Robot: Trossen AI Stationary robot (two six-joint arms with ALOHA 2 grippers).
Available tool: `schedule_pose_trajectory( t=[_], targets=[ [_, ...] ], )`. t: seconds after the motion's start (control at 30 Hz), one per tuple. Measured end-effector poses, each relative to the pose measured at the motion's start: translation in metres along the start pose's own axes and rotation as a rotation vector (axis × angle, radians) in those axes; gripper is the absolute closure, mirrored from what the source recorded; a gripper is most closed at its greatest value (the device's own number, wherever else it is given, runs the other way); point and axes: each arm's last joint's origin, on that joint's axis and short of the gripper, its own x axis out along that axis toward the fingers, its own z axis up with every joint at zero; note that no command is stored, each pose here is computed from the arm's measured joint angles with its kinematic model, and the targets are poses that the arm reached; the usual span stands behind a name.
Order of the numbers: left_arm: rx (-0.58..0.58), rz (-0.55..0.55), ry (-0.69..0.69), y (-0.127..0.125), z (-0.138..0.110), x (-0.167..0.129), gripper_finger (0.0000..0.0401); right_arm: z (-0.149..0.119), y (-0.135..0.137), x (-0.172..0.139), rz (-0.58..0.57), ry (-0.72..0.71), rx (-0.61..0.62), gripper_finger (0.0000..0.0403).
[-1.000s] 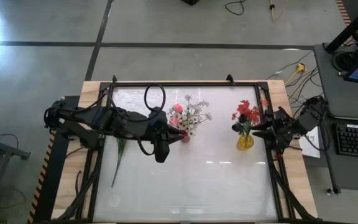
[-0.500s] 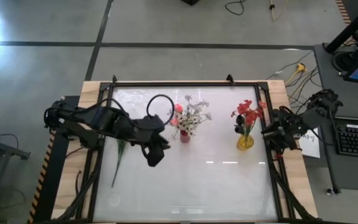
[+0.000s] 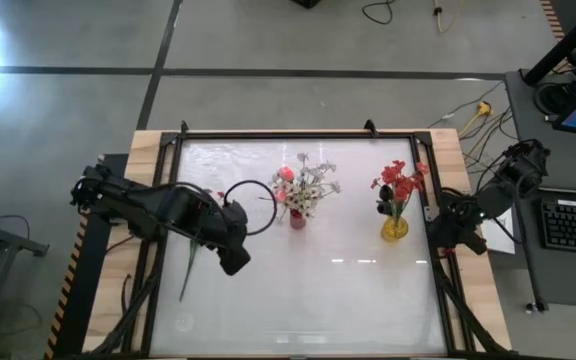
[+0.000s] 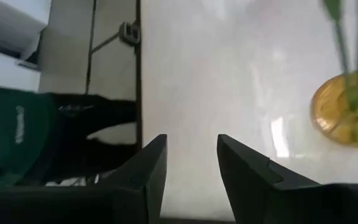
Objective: Sort flowers into vase by color
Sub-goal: Put the red flowers into the yellow vase
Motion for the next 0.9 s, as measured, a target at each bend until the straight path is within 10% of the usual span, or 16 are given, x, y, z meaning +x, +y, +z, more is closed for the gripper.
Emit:
schedule_pose_trajectory(
  t=[0.6, 0.9],
  targets=[
    [-0.265, 0.410, 0.224, 0.052, -0.033, 0.084, 0.0321, 0.003, 0.009, 0.000, 0.102, 0.067, 0.041, 0.0276],
    [-0.507, 0.508, 0.342, 0.091, -0.038, 0.125, 0.0257, 0.002, 0.010, 0.000, 0.111, 0.082, 0.048, 0.0271]
  ],
)
